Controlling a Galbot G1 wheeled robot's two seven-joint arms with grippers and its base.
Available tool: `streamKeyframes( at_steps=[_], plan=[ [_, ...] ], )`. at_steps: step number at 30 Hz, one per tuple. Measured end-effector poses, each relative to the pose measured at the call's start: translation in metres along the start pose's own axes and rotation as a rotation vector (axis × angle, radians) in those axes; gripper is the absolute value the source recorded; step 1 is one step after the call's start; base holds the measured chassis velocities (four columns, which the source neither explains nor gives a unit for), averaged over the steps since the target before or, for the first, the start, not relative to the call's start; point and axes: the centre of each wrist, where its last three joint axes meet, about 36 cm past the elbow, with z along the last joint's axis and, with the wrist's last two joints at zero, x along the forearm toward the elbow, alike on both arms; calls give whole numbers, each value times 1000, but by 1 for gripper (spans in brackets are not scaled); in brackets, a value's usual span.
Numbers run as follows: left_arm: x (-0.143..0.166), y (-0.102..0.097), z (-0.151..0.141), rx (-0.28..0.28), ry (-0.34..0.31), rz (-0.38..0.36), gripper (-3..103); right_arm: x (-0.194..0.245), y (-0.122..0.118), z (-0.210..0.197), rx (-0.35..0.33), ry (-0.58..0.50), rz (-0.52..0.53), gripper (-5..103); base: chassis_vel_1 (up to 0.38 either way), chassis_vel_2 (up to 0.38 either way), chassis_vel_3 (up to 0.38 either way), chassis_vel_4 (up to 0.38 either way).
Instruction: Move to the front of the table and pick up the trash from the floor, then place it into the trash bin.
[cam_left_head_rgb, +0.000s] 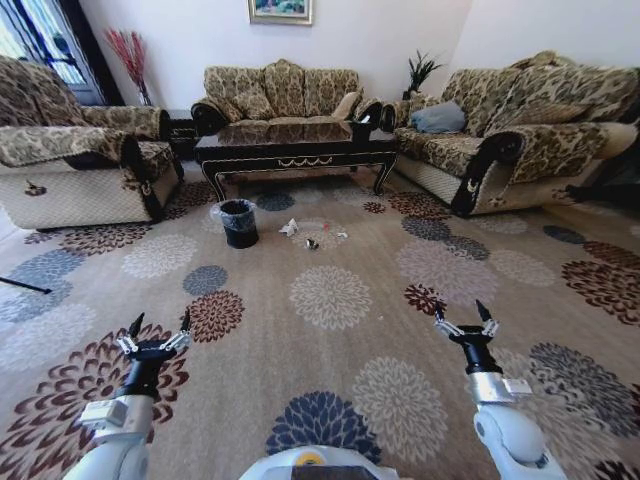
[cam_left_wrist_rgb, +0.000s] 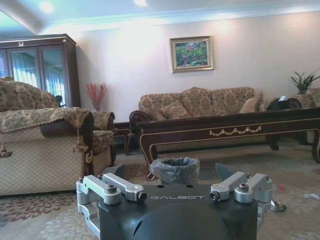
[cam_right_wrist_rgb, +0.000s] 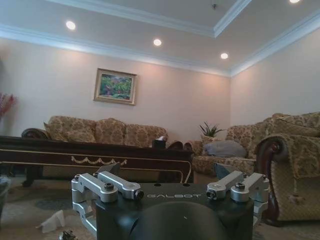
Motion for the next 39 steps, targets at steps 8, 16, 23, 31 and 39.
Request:
streamKeyframes(
  at_steps=[8, 16, 23, 31, 39],
  plan=[
    [0, 7, -30, 5, -49, -33, 100, -8, 7, -23, 8, -80, -42, 100, 0, 0, 0, 0],
    [-2, 12, -38, 26, -62, -55, 100, -15, 11, -45, 15, -117, -45, 100, 0, 0, 0, 0],
    [-3, 11, -33, 36, -51, -57, 100, -16, 8, -44, 26, -109, -46, 100, 0, 0, 0, 0],
    [-4, 11, -27, 36, -47, -57, 100, -17, 6, -40, 30, -99, -42, 100, 0, 0, 0, 0],
    [-4, 12, -23, 29, -60, -60, 100, -18, 4, -37, 40, -93, -46, 100, 0, 0, 0, 0]
  ],
)
